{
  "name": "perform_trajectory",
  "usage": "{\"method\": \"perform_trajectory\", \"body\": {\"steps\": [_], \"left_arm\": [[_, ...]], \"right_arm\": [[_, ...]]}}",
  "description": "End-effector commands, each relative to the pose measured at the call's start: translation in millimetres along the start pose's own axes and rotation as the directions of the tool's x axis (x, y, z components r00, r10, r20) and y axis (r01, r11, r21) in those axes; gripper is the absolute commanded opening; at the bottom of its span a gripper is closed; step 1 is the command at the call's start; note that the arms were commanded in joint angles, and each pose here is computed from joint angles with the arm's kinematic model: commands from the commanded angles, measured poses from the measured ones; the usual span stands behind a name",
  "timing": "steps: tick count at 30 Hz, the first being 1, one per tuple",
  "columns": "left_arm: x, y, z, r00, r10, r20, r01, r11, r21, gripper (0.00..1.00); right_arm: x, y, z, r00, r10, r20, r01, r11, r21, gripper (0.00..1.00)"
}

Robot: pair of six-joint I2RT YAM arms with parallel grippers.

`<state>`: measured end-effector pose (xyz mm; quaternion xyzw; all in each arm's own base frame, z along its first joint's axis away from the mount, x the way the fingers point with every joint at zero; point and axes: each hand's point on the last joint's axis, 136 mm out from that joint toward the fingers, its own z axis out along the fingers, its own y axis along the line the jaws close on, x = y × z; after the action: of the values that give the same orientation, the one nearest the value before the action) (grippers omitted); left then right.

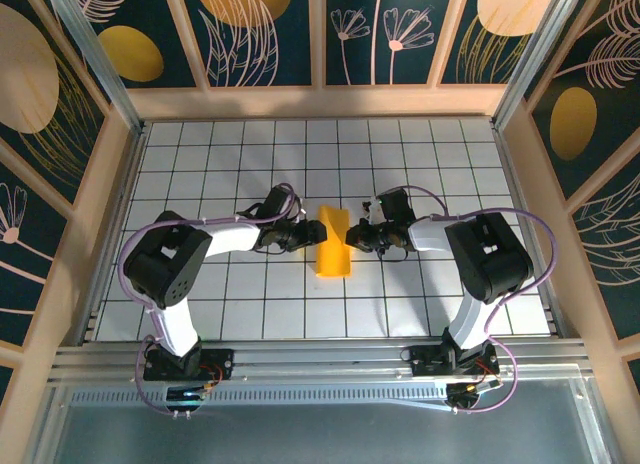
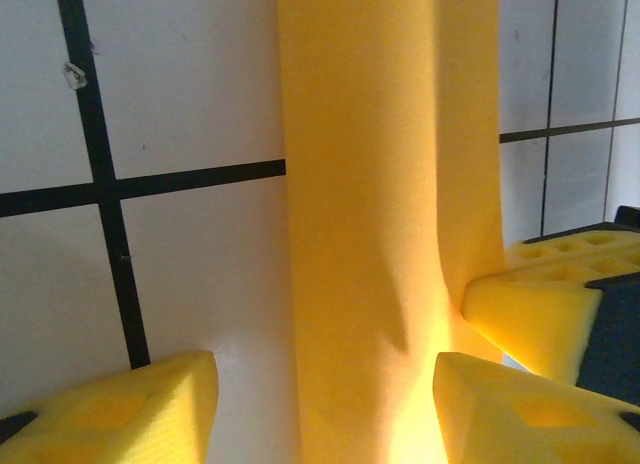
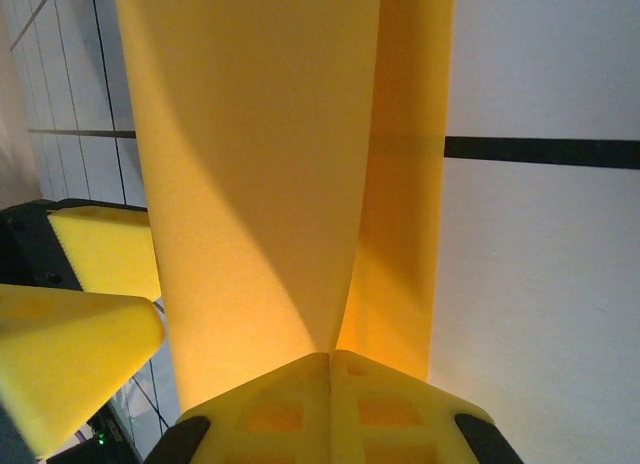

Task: Fold a paper plane with a square sheet of paper (fold left side to right side)
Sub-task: First fold in half a square sheet of paper at the center of the table.

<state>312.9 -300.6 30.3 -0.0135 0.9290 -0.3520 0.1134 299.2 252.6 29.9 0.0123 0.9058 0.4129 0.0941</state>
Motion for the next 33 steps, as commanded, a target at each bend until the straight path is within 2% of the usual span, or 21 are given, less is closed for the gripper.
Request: {"method": "perform_trajectory", "body": {"steps": [1, 11, 18, 25, 33], "left_arm": [[3.7, 1.7, 8.0, 1.000, -0.005, -0.027, 0.005, 1.000, -0.019, 0.56], [8.4, 14.8, 19.6, 0.999, -0.018, -0.048, 0.013, 0.995, -0.096, 0.41], [14.0, 26.3, 24.3, 0.998, -0.020, -0.060, 0.010, 0.986, -0.164, 0.37], [17.2, 27.1, 29.6, 0.997, 0.004, -0.080, -0.020, 0.979, -0.201, 0.39], [20.4, 29.6, 36.1, 0.994, 0.033, -0.106, -0.058, 0.968, -0.244, 0.41]], "right_arm": [[3.0, -1.1, 2.4, 1.000, 0.007, 0.001, -0.007, 1.000, 0.009, 0.01], [-5.2, -4.3, -9.4, 0.998, -0.017, 0.055, 0.013, 0.998, 0.068, 0.24], [-21.5, -17.4, -35.6, 0.987, -0.055, 0.150, 0.024, 0.979, 0.202, 0.40], [-39.9, -17.2, -66.6, 0.962, -0.082, 0.262, 0.016, 0.970, 0.242, 0.44], [-44.9, -19.1, -79.0, 0.952, -0.085, 0.295, 0.009, 0.969, 0.248, 0.44]]}}
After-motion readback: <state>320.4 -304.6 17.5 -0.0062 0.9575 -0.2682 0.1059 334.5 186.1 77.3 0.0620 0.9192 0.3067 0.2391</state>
